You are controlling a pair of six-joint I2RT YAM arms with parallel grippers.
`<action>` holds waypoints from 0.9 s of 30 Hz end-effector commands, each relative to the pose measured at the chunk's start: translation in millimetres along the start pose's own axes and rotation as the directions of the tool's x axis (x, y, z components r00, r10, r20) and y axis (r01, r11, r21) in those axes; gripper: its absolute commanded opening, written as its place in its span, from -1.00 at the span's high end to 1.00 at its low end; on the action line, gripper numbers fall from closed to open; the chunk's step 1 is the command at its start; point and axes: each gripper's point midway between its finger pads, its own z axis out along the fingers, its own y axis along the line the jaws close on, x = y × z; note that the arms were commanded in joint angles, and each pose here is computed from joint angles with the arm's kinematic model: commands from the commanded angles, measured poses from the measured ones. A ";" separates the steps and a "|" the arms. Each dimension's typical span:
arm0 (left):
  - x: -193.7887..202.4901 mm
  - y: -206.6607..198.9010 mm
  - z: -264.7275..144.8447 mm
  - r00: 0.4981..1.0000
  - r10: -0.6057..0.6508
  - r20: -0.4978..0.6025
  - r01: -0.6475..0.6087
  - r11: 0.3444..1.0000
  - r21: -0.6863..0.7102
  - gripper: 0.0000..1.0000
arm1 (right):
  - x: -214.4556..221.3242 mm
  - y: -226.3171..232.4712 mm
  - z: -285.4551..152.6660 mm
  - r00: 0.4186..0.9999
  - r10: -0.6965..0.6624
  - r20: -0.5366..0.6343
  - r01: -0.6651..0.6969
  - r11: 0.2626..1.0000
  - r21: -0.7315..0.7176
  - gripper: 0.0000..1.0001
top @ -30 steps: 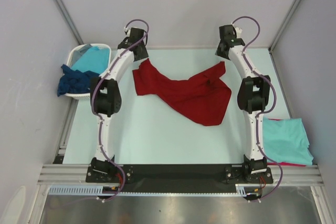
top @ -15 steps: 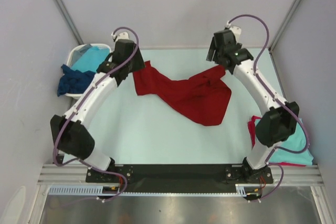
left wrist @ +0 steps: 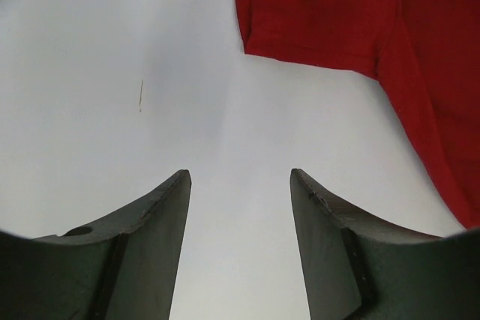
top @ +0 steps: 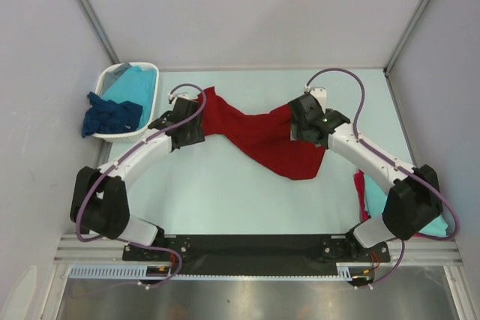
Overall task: Fold and stack the t-shirts
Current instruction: Flatten out the tshirt
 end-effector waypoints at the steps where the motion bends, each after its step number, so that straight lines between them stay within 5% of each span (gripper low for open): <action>1: -22.7 -7.9 11.4 0.997 -0.056 0.043 0.056 0.998 0.006 -0.20 | -25.0 5.1 -27.0 0.994 0.038 0.103 -0.036 0.999 -0.024 -0.46; 27: -61.0 -24.0 106.6 0.994 -0.099 -0.046 0.097 0.994 -0.045 -0.06 | -24.1 4.6 -44.2 0.994 -0.027 0.106 0.035 0.997 -0.071 -0.44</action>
